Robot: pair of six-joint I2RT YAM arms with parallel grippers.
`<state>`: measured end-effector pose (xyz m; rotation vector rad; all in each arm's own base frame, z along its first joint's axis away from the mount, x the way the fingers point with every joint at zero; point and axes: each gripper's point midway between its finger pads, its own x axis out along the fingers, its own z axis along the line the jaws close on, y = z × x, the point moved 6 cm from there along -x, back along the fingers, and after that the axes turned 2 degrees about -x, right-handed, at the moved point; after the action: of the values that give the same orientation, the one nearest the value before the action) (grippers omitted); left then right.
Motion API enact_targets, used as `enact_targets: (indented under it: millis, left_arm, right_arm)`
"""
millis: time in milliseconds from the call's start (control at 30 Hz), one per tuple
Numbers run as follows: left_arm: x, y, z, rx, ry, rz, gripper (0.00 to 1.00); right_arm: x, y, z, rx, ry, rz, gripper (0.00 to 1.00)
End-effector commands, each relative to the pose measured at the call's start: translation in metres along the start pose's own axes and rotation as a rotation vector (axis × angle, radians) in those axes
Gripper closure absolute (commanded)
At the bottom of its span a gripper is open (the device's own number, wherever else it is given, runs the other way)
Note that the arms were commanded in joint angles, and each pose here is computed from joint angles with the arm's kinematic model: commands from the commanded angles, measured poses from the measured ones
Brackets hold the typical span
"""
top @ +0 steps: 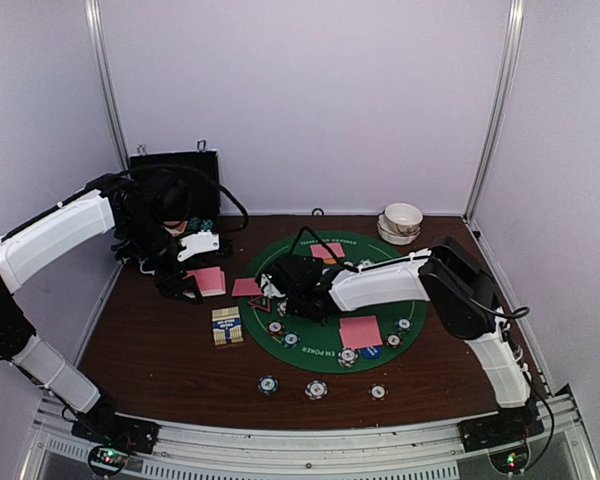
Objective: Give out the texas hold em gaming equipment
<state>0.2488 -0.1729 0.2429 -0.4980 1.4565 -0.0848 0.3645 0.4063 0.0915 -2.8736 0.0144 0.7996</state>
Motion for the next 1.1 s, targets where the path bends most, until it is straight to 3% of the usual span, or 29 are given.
enact_targets:
  millis: [0,233,400,567,867,967,1067]
  left_arm:
    - [-0.009,-0.005,0.000,0.014,-0.005,-0.026,1.00]
    - [-0.010,-0.005,0.000,0.014,-0.004,-0.023,1.00]
    - [-0.011,-0.005,0.000,0.015,-0.008,-0.025,1.00]
    - [-0.011,-0.005,0.000,0.015,-0.007,-0.024,1.00]
    - [-0.011,-0.004,-0.001,0.017,-0.008,-0.024,1.00]
    - [-0.012,-0.005,-0.001,0.017,-0.009,-0.028,1.00]
    - [-0.013,-0.005,0.001,0.017,-0.018,-0.026,1.00]
  right_arm:
    - [-0.021,0.000,-0.029,0.115,0.073,-0.008,0.01]
    - [-0.042,0.001,-0.059,0.213,0.320,0.045,0.01]
    - [-0.069,0.011,-0.098,0.445,0.415,0.057,0.01]
    - [-0.098,0.012,-0.116,0.581,0.238,-0.038,0.00]
    - [-0.117,0.012,-0.078,0.481,0.018,-0.108,0.01]
    - [-0.123,0.013,-0.090,0.613,-0.083,-0.116,0.00]
    - [-0.129,0.018,-0.112,0.944,-0.295,-0.159,0.00]
